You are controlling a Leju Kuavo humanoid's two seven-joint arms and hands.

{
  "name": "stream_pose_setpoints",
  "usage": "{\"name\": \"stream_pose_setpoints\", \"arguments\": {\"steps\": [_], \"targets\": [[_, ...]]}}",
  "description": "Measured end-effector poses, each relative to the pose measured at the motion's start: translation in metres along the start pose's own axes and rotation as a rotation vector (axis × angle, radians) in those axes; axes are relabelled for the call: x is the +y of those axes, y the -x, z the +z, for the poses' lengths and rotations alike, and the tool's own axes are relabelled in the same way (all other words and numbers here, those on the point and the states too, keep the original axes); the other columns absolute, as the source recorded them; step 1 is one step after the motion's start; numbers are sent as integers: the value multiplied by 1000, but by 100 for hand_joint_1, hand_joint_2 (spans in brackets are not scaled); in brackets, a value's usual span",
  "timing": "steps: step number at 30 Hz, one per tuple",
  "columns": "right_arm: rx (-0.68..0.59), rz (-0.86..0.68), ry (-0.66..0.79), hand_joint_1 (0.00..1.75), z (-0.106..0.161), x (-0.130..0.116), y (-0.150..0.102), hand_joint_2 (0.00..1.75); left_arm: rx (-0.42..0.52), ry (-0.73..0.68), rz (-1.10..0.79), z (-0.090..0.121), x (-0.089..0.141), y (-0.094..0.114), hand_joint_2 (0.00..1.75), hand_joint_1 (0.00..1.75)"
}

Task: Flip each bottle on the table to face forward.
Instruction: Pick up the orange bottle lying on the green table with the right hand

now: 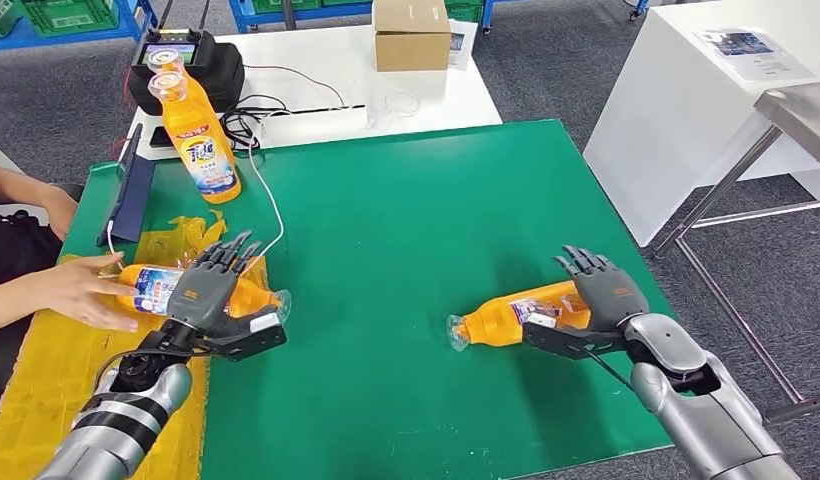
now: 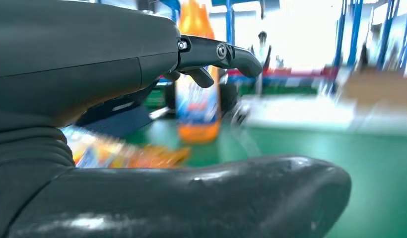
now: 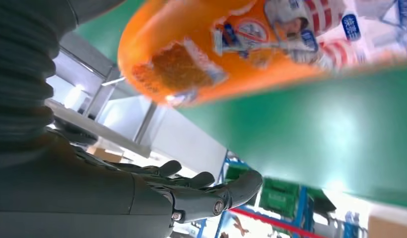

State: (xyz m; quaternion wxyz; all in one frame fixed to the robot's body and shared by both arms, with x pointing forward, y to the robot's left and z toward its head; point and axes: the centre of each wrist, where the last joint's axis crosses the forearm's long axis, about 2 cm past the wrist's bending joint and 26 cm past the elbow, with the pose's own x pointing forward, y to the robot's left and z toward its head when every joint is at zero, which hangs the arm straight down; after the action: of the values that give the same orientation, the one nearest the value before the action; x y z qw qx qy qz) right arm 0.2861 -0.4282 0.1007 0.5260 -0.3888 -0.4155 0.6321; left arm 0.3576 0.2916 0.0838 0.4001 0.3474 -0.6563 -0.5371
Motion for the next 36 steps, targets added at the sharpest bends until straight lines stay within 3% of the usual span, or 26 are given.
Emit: {"name": "stream_pose_setpoints", "arguments": {"steps": [9,13,24,29,33,36], "targets": [[88,15,-136,0,-29,27,0,175,-75,-288,257,-15,30,-27,0,0],[99,-28,-218,172,-40,29,9,175,-110,-341,294,-19,36,-32,0,0],[124,-93,-328,175,-43,39,24,175,-153,-366,683,-29,44,-48,0,0],[124,-177,-276,175,-41,44,21,175,-153,-330,1006,-29,52,-56,0,0],[96,-316,-154,175,-42,48,2,175,-156,-320,1174,-22,56,-61,0,0],[49,-501,-31,175,-43,46,-34,175,-166,-315,1250,-10,59,-68,0,0]]}}
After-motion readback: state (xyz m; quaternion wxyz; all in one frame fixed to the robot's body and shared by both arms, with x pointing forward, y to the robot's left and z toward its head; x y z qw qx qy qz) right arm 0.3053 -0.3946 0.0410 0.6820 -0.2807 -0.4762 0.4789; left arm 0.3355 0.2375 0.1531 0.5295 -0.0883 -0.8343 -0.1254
